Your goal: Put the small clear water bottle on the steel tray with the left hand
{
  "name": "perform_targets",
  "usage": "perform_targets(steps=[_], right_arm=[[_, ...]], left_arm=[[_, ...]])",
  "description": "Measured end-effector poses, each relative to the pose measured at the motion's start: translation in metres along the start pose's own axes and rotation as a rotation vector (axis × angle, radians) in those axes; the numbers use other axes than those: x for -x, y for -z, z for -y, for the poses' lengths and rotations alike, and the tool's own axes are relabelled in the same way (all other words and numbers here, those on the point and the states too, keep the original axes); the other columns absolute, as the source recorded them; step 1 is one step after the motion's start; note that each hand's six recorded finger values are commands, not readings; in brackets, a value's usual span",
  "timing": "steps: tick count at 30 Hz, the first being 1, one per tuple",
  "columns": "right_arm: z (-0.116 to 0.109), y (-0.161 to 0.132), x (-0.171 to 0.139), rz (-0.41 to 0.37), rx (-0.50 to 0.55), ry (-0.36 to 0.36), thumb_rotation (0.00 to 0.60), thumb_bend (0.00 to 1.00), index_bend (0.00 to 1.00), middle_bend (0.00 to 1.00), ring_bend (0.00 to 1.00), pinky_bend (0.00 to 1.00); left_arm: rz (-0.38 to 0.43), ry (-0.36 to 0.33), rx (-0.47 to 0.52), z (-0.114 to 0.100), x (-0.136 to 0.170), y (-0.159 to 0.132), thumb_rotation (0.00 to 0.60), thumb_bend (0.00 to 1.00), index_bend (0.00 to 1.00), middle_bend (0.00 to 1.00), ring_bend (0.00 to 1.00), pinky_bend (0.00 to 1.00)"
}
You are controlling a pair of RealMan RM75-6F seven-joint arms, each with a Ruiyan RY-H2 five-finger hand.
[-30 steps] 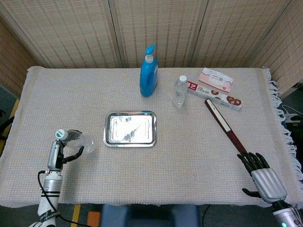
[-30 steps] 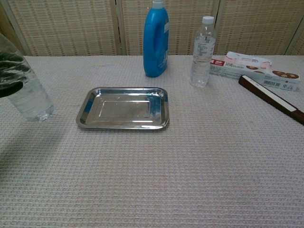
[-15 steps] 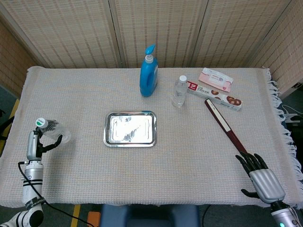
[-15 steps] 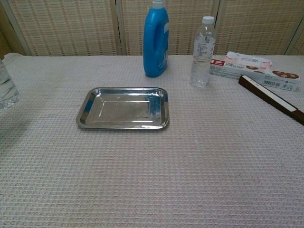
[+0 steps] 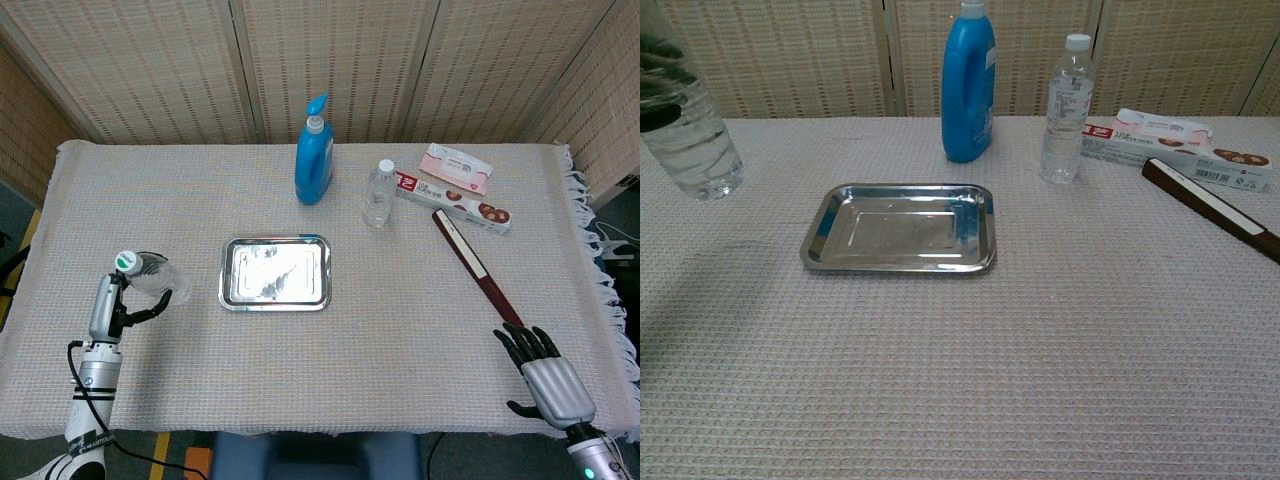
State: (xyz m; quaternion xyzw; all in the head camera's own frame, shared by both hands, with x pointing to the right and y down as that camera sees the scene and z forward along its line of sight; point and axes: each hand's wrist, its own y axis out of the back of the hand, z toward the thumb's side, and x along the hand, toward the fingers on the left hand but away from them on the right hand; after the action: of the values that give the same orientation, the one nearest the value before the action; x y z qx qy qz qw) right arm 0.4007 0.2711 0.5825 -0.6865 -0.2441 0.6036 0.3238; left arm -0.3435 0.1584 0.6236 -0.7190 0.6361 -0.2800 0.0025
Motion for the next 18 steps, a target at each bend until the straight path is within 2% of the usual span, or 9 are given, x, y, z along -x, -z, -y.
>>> perform_targets(steps=[4, 7, 10, 14, 16, 18], right_arm=[[-0.001, 0.000, -0.001, 0.000, 0.000, 0.005, 0.600, 0.01, 0.00, 0.00, 0.00, 0.00], [-0.002, 0.001, -0.002, -0.001, 0.002, 0.006, 0.600, 0.01, 0.00, 0.00, 0.00, 0.00], [-0.003, 0.000, -0.003, -0.003, 0.000, 0.009, 0.600, 0.01, 0.00, 0.00, 0.00, 0.00], [-0.002, 0.000, -0.004, -0.002, -0.001, 0.011, 0.600, 0.01, 0.00, 0.00, 0.00, 0.00], [-0.001, 0.000, -0.003, -0.003, -0.003, 0.008, 0.600, 0.01, 0.00, 0.00, 0.00, 0.00], [0.000, -0.001, -0.003, -0.005, -0.005, 0.001, 0.600, 0.01, 0.00, 0.00, 0.00, 0.00]], left_arm=[[-0.076, 0.002, -0.047, -0.010, 0.000, 0.040, 0.600, 0.83, 0.63, 0.72, 0.51, 0.59], [-0.064, -0.022, -0.104, -0.027, -0.010, 0.047, 0.600, 0.84, 0.63, 0.71, 0.51, 0.59], [-0.002, -0.033, -0.123, -0.034, -0.021, 0.028, 0.600, 0.84, 0.63, 0.71, 0.51, 0.59], [0.087, -0.015, -0.089, -0.023, -0.025, -0.015, 0.600, 0.84, 0.63, 0.71, 0.51, 0.59], [0.102, 0.009, -0.047, -0.014, -0.021, -0.031, 0.600, 0.84, 0.63, 0.71, 0.51, 0.59], [0.087, 0.033, -0.010, -0.005, -0.015, -0.033, 0.600, 0.84, 0.63, 0.71, 0.51, 0.59]])
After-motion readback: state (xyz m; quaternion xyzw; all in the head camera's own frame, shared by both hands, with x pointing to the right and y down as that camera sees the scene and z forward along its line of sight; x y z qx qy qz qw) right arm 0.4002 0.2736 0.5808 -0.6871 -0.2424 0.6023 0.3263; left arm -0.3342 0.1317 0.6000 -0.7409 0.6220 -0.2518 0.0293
